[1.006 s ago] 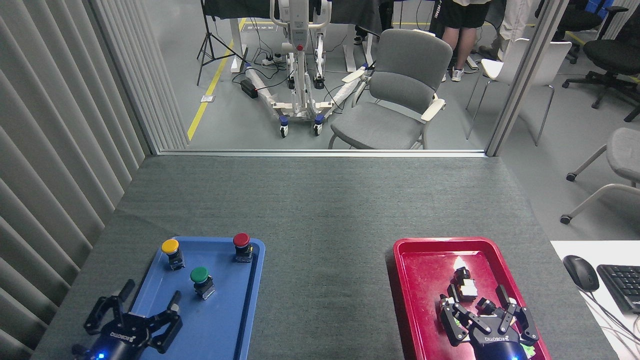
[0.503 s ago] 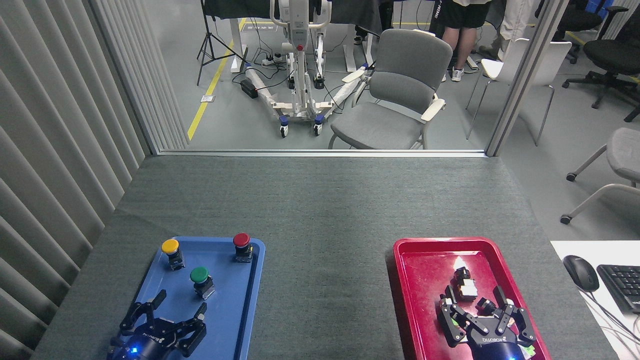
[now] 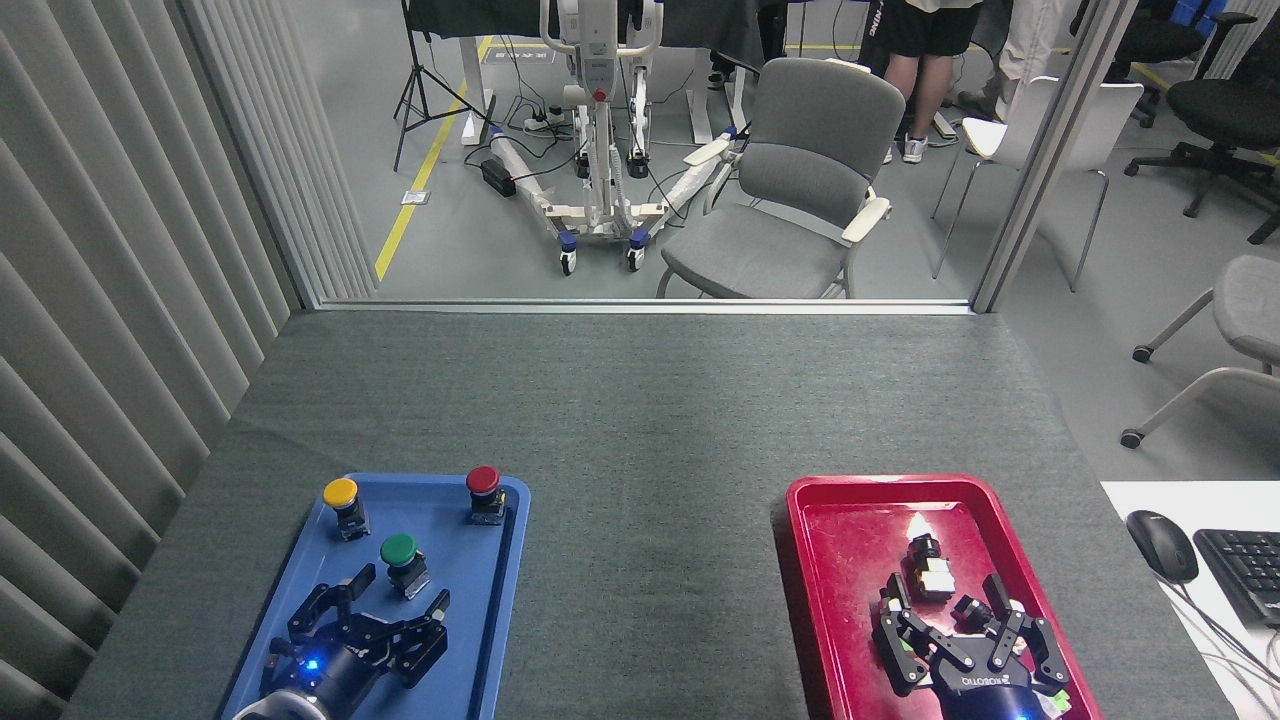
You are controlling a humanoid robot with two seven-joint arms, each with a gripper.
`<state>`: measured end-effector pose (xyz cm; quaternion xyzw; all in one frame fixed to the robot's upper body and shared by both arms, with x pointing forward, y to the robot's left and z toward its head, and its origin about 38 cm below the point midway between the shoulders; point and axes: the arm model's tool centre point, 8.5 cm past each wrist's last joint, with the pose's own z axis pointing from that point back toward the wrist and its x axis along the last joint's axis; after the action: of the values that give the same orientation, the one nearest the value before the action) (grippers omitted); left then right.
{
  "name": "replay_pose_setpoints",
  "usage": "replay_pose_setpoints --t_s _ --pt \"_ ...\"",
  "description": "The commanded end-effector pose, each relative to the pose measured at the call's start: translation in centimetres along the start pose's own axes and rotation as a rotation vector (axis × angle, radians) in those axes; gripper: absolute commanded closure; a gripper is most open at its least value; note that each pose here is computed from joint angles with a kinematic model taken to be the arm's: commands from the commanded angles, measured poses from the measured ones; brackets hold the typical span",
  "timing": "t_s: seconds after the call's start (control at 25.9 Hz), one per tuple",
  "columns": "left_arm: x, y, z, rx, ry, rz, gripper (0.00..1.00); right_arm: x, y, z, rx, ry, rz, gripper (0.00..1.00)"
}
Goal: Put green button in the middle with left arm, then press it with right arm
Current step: 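Close the left gripper on the green button and lift it, then carry the green button with the left gripper toward the table middle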
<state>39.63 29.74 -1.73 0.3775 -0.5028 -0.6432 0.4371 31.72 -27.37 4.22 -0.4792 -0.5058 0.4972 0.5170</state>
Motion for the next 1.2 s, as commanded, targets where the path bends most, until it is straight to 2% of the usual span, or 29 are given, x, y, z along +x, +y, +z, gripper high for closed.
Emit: replay_pose_setpoints --t_s 0.0,0.23,0.43,0.5,0.54,0.66,0.7,0.81,1.01,1.08,1.16 --pt "-0.2 0.2 -1.0 0.0 0.008 0.013 0.0 -0.1 0.1 0.1 0.003 0.007 0.001 0.01" --pt "-0.2 0.0 -1.5 -0.011 0.016 0.027 0.01 0.7 0.5 0.0 0.01 0.009 0.002 0.01" --pt "0.5 -0.6 -1.9 -0.019 0.022 0.052 0.25 0.9 0.4 0.0 0.008 0.0 -0.001 0.01" --pt "0.4 -0.7 -2.1 -0.024 0.034 0.054 0.37 1.0 0.5 0.0 0.006 -0.001 -0.005 0.01" --pt "0.3 -0.7 -2.1 -0.024 0.039 0.051 0.47 1.1 0.5 0.0 0.006 -0.004 -0.008 0.01" --pt "0.2 -0.6 -1.7 0.011 0.027 0.04 0.89 1.2 0.5 0.1 0.007 -0.02 -0.006 0.01" --pt "0.2 -0.6 -1.5 0.018 0.015 0.042 0.99 1.1 0.5 0.1 0.005 -0.02 -0.004 0.01" --pt "0.8 0.0 -1.4 0.058 -0.06 0.055 1.0 0.9 0.5 0.0 0.001 -0.016 -0.002 0.01" --pt "3.1 5.5 -1.4 0.254 -0.157 0.006 1.0 1.1 0.6 0.1 0.005 -0.021 -0.006 0.01" --pt "7.5 7.0 -2.8 0.309 -0.221 0.029 1.0 1.2 0.7 0.2 0.005 -0.021 -0.008 0.01" --pt "11.0 6.9 -3.9 0.314 -0.251 0.073 1.0 1.2 0.7 0.2 0.007 -0.019 -0.006 0.01"
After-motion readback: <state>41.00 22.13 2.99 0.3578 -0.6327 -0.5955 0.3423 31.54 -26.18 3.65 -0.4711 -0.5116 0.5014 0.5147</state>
